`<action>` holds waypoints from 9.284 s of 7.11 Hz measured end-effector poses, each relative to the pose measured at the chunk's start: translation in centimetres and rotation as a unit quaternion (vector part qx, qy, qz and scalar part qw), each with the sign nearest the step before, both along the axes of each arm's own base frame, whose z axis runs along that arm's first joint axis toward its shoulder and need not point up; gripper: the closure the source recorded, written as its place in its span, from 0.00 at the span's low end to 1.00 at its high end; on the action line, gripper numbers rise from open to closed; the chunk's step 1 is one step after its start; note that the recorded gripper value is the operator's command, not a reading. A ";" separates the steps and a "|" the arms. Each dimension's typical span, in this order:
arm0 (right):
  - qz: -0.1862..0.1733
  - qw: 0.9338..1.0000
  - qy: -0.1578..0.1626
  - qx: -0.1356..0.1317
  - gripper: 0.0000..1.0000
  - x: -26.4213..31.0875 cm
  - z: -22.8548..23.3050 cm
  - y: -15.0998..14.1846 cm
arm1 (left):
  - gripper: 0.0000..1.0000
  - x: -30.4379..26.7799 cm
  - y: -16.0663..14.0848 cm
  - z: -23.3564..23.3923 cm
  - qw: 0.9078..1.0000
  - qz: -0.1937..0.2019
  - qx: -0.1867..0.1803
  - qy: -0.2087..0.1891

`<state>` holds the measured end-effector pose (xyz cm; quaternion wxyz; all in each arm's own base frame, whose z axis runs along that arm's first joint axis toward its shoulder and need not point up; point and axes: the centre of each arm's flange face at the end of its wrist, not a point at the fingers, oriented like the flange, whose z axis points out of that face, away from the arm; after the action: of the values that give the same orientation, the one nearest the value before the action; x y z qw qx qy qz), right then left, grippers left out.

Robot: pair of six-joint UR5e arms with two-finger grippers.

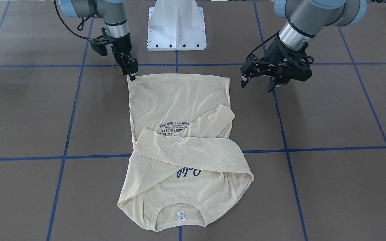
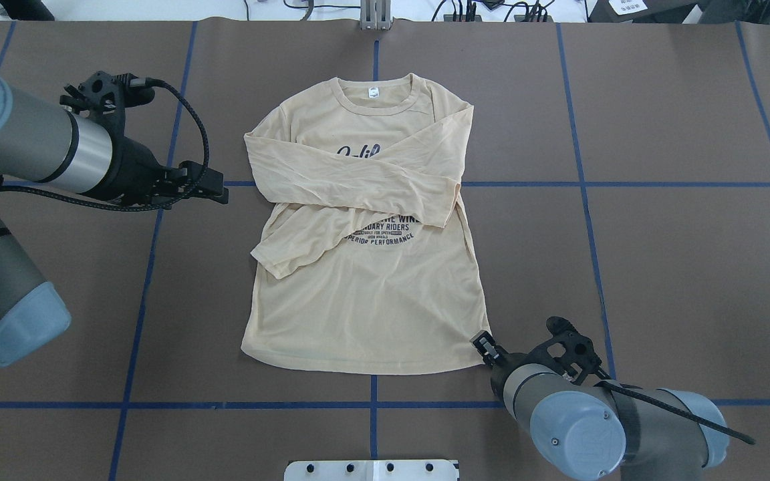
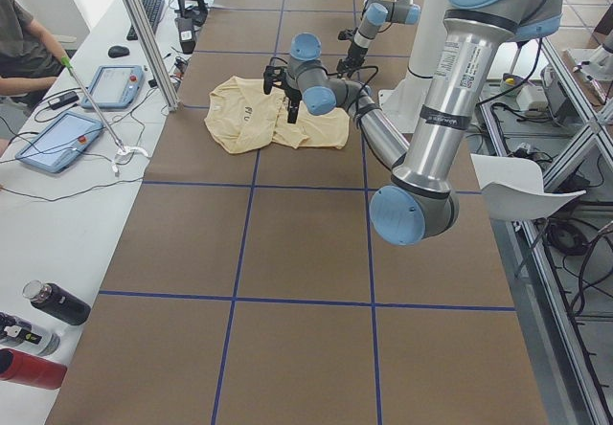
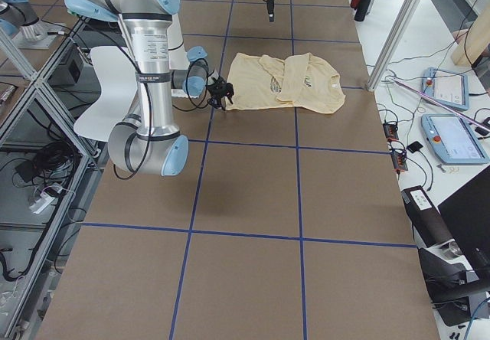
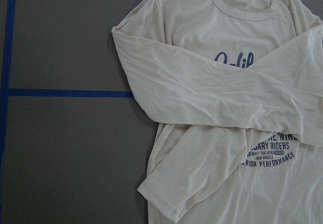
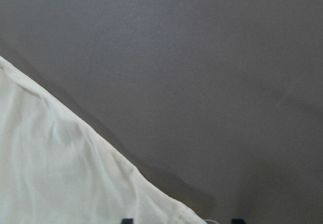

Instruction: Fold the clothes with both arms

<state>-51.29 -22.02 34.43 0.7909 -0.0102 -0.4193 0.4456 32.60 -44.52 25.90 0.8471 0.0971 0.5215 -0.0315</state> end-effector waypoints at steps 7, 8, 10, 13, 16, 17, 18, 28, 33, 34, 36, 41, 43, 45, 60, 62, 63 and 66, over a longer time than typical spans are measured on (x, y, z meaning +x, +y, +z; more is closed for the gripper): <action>-0.003 1.000 -0.008 -0.001 1.00 1.3 -0.6 0.0 | 0.02 0.0 0.1 0.0 1.000 -0.005 -0.011 0.003; -0.009 1.000 -0.013 -0.005 1.00 2.3 -0.9 0.2 | 0.01 -0.1 0.2 -0.4 0.999 -0.019 -0.037 0.013; -0.029 0.999 -0.017 -0.016 1.00 4.6 -0.9 1.3 | 0.01 0.1 2.0 -1.5 0.991 -0.063 -0.106 0.041; -0.058 0.998 -0.015 -0.025 1.00 6.8 -0.5 3.6 | 0.08 4.7 9.5 -1.1 0.981 -0.083 -0.170 0.046; -0.063 0.998 -0.016 -0.025 1.00 7.0 -0.6 4.0 | 0.21 11.4 16.6 1.4 0.976 -0.090 -0.200 0.018; -0.063 0.998 -0.016 -0.025 1.00 7.0 -0.7 4.0 | 0.29 13.5 18.1 2.5 0.972 -0.090 -0.215 0.007; -0.062 0.998 -0.017 -0.025 1.00 7.0 -0.7 4.0 | 0.35 15.0 18.9 3.5 0.971 -0.090 -0.220 0.002; -0.060 0.998 -0.017 -0.024 1.00 7.1 -0.8 3.8 | 1.00 19.4 20.1 5.8 0.972 -0.075 -0.222 -0.009; -0.071 0.997 -0.029 -0.031 1.00 8.2 -1.8 4.4 | 1.00 14.1 21.2 3.5 0.973 -0.058 -0.224 0.008; -0.090 0.994 -0.041 -0.043 1.00 8.8 -2.8 5.3 | 1.00 12.7 21.9 2.5 0.972 -0.049 -0.228 0.009; -0.132 0.987 -0.064 -0.067 1.00 10.5 -4.5 7.0 | 1.00 10.3 23.1 -0.1 0.971 -0.019 -0.239 0.019; -0.105 0.978 -0.115 -0.136 1.00 16.5 -6.6 -3.3 | 1.00 5.9 16.9 -2.9 0.972 -0.039 -0.225 0.058; -0.088 0.978 -0.129 -0.140 1.00 16.4 -7.1 -10.0 | 1.00 6.1 10.9 -3.0 0.973 -0.085 -0.208 0.057; -0.076 0.984 -0.110 -0.121 1.00 16.0 -7.1 -16.0 | 1.00 5.1 6.9 -2.7 0.974 -0.114 -0.191 0.053; -0.092 0.994 0.057 -0.032 1.00 5.7 -3.9 -41.4 | 1.00 12.5 -10.1 4.8 0.968 -0.192 -0.162 0.022; -0.092 0.993 0.071 -0.025 0.52 5.1 -3.5 -42.1 | 0.69 13.3 -11.1 5.3 0.966 -0.200 -0.161 0.018; -0.093 0.993 0.073 -0.023 0.43 4.9 -3.5 -42.3 | 0.55 13.8 -11.6 5.5 0.966 -0.202 -0.162 0.015; -0.093 0.993 0.069 -0.016 0.32 4.4 -5.2 -42.7 | 0.50 13.9 -12.1 5.7 0.968 -0.200 -0.153 0.014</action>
<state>-46.92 -64.70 29.24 0.8555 -0.0310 -0.3538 0.3768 46.50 -56.58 31.59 0.8213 0.0683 0.4922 -0.2804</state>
